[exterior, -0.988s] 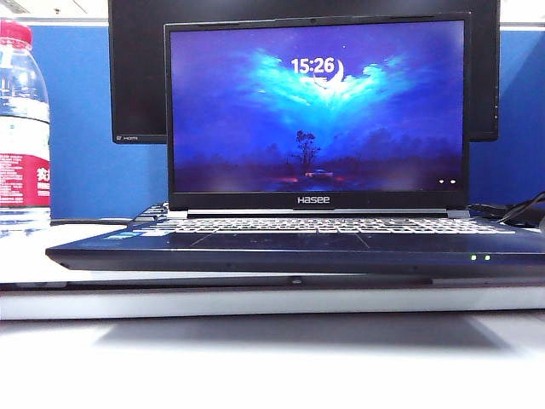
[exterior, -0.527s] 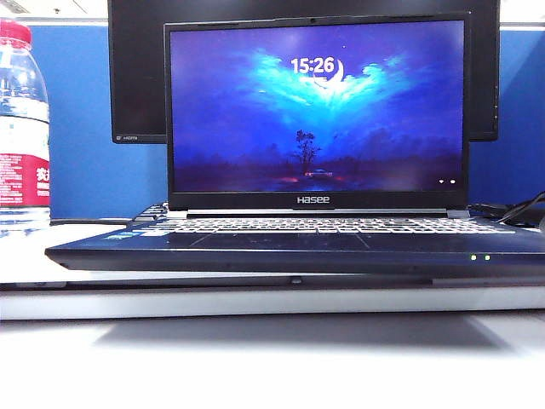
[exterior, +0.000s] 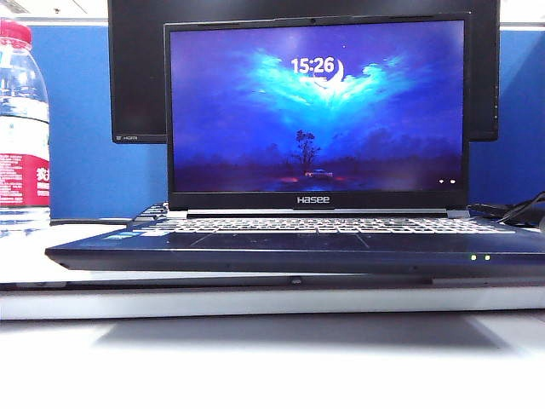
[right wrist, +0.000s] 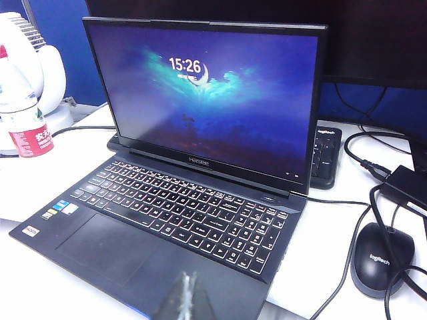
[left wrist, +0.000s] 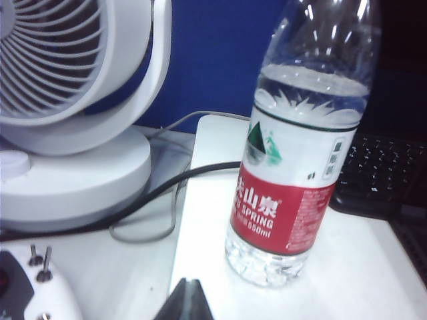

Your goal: Open the lid of the black laptop.

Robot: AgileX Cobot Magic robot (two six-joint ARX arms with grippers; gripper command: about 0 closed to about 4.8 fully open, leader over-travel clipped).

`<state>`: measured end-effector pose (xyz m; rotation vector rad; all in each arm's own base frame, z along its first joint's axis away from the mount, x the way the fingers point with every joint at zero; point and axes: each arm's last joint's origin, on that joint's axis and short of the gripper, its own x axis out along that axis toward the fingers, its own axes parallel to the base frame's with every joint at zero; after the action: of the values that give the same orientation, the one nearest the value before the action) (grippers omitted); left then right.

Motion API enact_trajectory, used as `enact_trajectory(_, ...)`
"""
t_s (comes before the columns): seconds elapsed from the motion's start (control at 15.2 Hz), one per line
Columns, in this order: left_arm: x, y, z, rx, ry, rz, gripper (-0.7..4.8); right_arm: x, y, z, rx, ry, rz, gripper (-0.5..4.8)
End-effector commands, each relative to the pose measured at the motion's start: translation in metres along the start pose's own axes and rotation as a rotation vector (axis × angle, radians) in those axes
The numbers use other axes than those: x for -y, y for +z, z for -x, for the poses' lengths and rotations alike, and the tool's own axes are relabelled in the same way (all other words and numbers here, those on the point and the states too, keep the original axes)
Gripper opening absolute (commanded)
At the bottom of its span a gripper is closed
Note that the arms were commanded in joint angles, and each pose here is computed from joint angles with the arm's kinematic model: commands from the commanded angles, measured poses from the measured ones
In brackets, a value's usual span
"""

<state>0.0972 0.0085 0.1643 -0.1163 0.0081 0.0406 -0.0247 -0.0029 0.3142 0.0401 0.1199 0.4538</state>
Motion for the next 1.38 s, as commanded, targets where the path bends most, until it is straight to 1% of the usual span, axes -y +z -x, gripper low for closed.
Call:
enact_trajectory(0.07,-0.001,0.002,0.000,0.028,0.049,-0.023,-0.03,0.000,0.001,0.001,0.014,0.001,-0.002,-0.06)
enact_trajectory(0.2,-0.002,0.002,0.000,0.030,0.065,-0.023,-0.03,0.000,0.001,0.001,0.014,0.001,-0.002,-0.06)
enact_trajectory(0.99,-0.002,0.002,0.000,0.029,0.062,-0.023,-0.03,0.000,0.001,0.001,0.015,0.000,-0.001,-0.06)
enact_trajectory(1.12,-0.002,0.002,0.000,0.029,0.062,-0.023,-0.03,0.000,0.007,-0.002,0.082,-0.017,0.031,-0.05)
enact_trajectory(1.19,-0.002,0.002,0.000,0.029,0.061,-0.023,-0.03,0.002,0.009,-0.009,0.139,-0.112,0.057,-0.06)
enact_trajectory(1.32,-0.002,0.002,0.000,0.028,0.062,-0.023,-0.03,0.009,0.001,-0.032,0.211,-0.268,0.062,-0.06)
enact_trajectory(1.38,-0.002,0.002,0.000,0.028,0.061,-0.023,-0.03,0.015,-0.005,-0.045,0.249,-0.295,0.054,-0.06)
